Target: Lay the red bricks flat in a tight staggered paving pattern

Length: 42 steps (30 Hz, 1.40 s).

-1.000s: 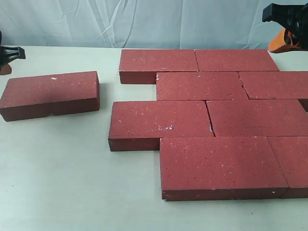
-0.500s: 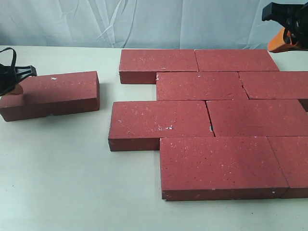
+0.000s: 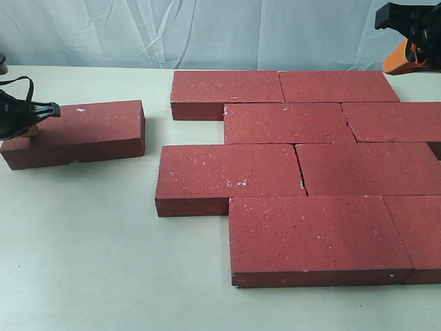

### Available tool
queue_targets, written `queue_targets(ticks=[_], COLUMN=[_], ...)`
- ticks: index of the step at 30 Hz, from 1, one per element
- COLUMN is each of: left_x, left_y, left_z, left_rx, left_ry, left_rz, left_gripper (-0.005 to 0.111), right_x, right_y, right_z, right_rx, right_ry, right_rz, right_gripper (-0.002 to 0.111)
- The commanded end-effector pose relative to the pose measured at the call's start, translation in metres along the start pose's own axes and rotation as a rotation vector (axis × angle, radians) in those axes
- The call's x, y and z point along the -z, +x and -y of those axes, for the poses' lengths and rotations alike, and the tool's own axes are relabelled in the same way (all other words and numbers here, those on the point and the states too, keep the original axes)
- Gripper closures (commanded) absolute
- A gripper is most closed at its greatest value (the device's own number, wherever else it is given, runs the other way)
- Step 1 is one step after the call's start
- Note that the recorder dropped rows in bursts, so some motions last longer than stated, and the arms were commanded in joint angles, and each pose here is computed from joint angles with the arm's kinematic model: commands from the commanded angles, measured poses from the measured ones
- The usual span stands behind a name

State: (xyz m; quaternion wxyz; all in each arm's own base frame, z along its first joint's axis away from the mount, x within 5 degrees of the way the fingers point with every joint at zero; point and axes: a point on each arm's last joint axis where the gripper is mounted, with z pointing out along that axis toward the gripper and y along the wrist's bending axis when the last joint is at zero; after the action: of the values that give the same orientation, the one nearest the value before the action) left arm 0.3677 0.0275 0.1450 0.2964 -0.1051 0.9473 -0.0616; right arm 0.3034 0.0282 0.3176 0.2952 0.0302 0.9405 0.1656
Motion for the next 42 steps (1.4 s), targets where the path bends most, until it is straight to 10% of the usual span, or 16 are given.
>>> queue_targets(ticks=[1,42], left_x=[-0.007,-0.007], left_y=[0.005,0.001], left_z=[0.008,0.017], left_rx=[-0.108,-0.430], left_ry=[0.016,-0.005], left_rz=[-0.030,0.037], left_gripper=[0.107,0.107], right_x=[-0.001,-0.001], right_y=[-0.001,-0.001], right_z=[0.002,0.002], right_rx=[-0.002,-0.002], right_ry=[0.002,0.002], right_rz=[0.011,0.017], right_gripper=[0.109,0.109])
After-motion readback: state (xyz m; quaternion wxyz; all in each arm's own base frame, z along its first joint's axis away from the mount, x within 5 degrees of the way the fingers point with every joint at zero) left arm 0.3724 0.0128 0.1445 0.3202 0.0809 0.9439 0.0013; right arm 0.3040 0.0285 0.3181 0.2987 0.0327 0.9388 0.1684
